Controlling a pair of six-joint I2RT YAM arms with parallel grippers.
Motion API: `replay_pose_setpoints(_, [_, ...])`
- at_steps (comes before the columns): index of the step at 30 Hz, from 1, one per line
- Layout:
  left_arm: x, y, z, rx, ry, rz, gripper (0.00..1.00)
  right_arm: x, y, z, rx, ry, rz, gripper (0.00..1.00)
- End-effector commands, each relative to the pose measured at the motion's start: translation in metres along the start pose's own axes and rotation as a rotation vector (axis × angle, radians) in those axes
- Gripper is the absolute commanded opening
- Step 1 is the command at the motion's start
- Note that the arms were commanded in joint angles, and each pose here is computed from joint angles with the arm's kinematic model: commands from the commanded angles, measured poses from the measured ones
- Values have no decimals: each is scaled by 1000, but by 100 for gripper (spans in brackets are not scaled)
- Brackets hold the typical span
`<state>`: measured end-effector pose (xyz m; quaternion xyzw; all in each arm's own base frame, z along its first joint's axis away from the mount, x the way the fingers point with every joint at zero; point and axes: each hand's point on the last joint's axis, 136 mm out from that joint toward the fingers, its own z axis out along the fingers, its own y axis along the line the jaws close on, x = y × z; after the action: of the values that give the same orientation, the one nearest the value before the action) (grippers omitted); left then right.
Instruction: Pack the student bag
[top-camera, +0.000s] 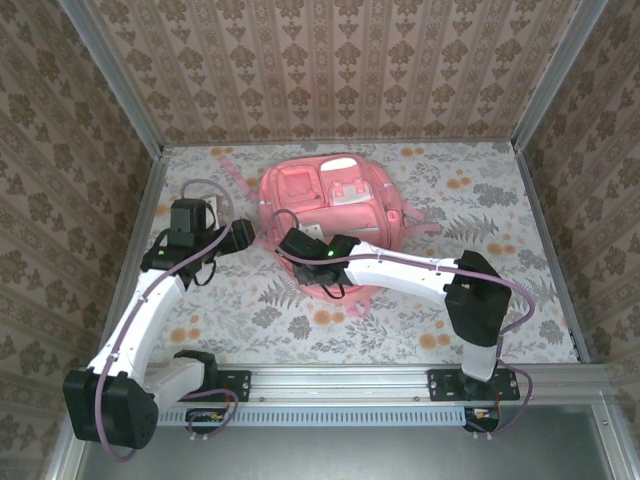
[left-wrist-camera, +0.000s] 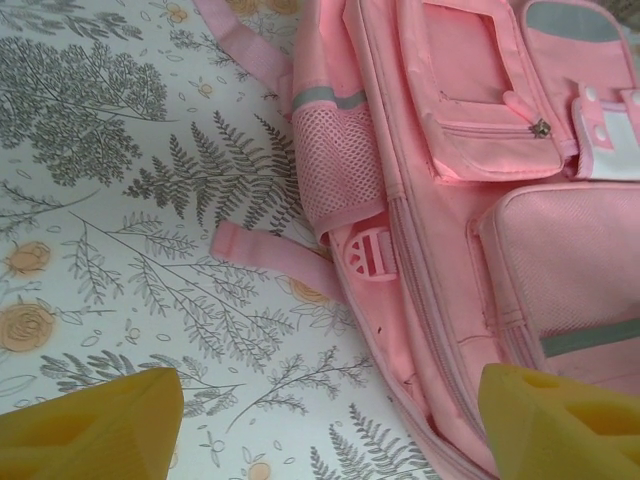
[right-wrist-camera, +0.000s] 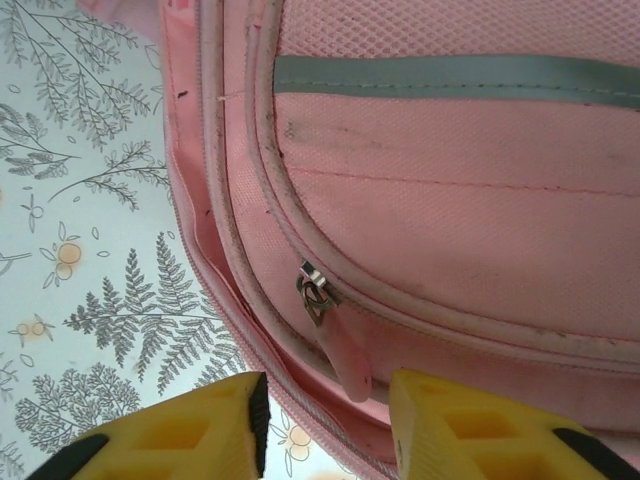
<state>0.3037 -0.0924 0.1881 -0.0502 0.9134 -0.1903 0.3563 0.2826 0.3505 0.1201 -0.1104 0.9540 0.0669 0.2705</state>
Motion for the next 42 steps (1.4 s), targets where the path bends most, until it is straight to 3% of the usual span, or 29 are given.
replay_pose_setpoints(1, [-4,-9,2,57,10,-98,78,-1,-5,7,43,17,-20,35])
replay_pose_setpoints(12, [2,-29,16,199,69,-260,76,-5,-13,20,88,13,-12,28])
replay_pose_setpoints(23, [9,-57,39,355,129,-387,65,-7,-16,16,80,12,-36,8])
replay_pose_setpoints(33, [33,-94,83,378,266,-354,50,-11,-10,4,-82,-1,36,2])
replay_pose_setpoints(42, [42,-115,106,394,350,-268,37,-14,-10,0,-117,-9,69,0])
